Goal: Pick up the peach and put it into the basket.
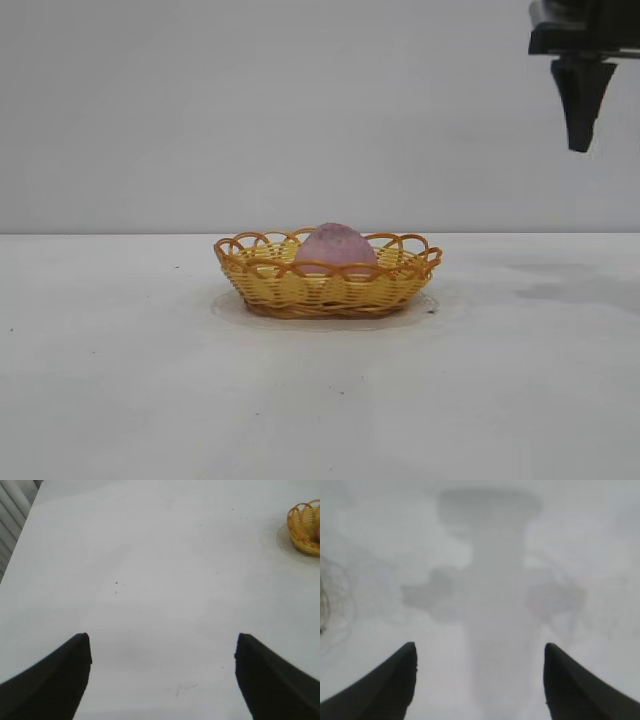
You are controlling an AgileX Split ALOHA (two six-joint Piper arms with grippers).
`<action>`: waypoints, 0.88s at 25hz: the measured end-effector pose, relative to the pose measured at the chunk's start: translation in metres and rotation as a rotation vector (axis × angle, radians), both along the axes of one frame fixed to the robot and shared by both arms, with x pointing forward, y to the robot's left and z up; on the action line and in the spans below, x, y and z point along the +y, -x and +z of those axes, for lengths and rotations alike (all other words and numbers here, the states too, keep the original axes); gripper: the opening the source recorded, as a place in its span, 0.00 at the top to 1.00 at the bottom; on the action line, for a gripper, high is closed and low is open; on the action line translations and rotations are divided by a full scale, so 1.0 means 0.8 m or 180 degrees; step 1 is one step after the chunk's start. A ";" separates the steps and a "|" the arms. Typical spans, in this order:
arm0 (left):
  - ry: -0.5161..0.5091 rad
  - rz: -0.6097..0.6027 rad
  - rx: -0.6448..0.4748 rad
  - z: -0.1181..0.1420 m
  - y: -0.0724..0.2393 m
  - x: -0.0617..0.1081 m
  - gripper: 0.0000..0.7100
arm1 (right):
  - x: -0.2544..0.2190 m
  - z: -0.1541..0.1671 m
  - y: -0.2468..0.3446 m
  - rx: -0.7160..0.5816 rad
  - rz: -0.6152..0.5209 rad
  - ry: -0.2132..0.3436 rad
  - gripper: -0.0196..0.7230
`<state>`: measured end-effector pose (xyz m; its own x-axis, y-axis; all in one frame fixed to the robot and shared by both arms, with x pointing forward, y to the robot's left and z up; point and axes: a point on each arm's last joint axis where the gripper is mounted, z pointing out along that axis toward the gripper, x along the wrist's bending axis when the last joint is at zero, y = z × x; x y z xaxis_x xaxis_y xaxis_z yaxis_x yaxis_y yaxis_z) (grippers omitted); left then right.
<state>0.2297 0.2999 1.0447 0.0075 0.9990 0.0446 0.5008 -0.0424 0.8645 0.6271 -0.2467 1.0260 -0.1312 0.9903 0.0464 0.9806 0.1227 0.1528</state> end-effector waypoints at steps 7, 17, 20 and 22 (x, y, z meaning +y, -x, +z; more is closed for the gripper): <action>0.0000 0.0000 0.0000 0.000 0.000 0.000 0.22 | -0.011 0.071 0.080 -0.0338 -0.0096 -0.0039 0.36; 0.0000 -0.0018 0.0000 0.000 0.000 0.000 0.22 | -0.033 0.125 0.258 -0.0995 -0.0107 -0.0128 0.36; 0.0000 -0.0018 0.0000 0.000 0.000 0.000 0.22 | -0.039 0.123 0.312 -0.1241 -0.0108 -0.0163 0.36; 0.0000 -0.0018 0.0000 0.000 0.000 0.000 0.22 | -0.044 0.116 0.348 -0.1419 -0.0108 -0.0188 0.36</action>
